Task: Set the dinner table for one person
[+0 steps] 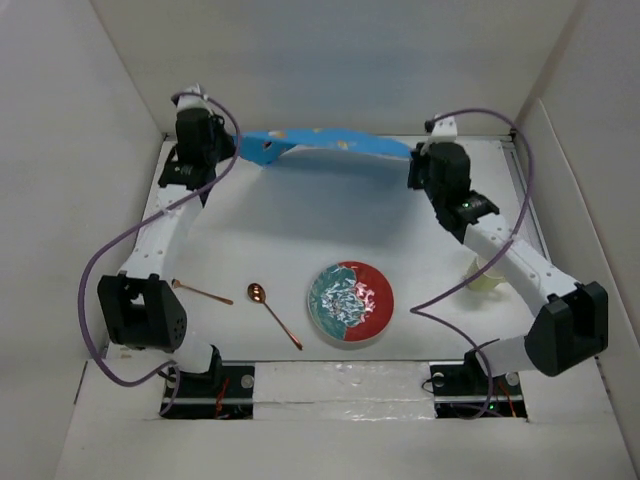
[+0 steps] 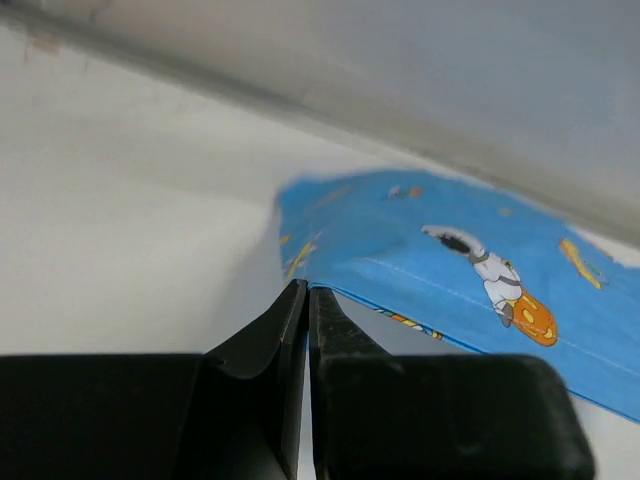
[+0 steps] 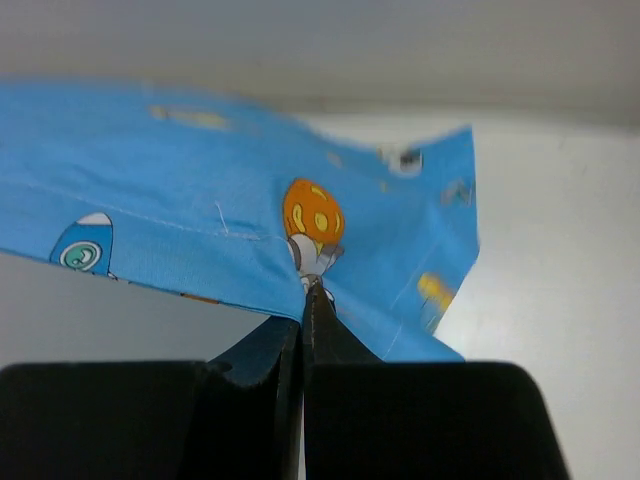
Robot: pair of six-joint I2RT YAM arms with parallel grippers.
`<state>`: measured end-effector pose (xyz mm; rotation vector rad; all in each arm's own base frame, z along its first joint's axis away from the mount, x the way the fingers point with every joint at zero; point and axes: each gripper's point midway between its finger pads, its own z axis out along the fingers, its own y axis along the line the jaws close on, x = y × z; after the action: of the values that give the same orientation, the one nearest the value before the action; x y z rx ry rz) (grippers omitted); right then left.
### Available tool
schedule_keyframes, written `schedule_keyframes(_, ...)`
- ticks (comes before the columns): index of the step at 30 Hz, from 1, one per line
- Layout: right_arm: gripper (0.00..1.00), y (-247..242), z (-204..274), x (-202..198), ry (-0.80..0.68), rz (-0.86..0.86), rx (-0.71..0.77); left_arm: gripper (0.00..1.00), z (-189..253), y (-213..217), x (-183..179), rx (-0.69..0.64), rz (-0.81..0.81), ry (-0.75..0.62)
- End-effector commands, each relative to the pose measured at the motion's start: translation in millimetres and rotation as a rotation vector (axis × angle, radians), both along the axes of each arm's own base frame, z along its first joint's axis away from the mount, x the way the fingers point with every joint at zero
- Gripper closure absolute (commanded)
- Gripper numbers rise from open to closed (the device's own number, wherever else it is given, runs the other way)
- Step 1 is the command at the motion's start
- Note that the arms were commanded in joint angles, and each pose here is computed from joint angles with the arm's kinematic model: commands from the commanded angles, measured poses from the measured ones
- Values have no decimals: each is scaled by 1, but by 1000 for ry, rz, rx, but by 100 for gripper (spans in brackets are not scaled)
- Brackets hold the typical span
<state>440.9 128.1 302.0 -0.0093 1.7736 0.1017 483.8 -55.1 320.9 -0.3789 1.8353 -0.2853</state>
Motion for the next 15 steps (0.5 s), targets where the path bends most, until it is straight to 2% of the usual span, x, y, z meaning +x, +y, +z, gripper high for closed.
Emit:
schedule_keyframes(1,100,9,-106,-25,235,44,-22,100,-86,19,-18,48,55,119)
schedule_keyframes(5,100,11,-181,-41,485,38,-50,100,-171,16,-51,59,20,305)
schedule_keyframes(7,100,12,-194,-42,535,41,-66,100,-206,14,-69,71,6,393)
schedule_keyframes(10,100,12,-215,-49,606,41,-75,100,-238,7,-88,85,-18,481)
schedule_keyframes(15,100,8,-232,-66,666,37,-71,100,-261,1,-109,86,-50,592)
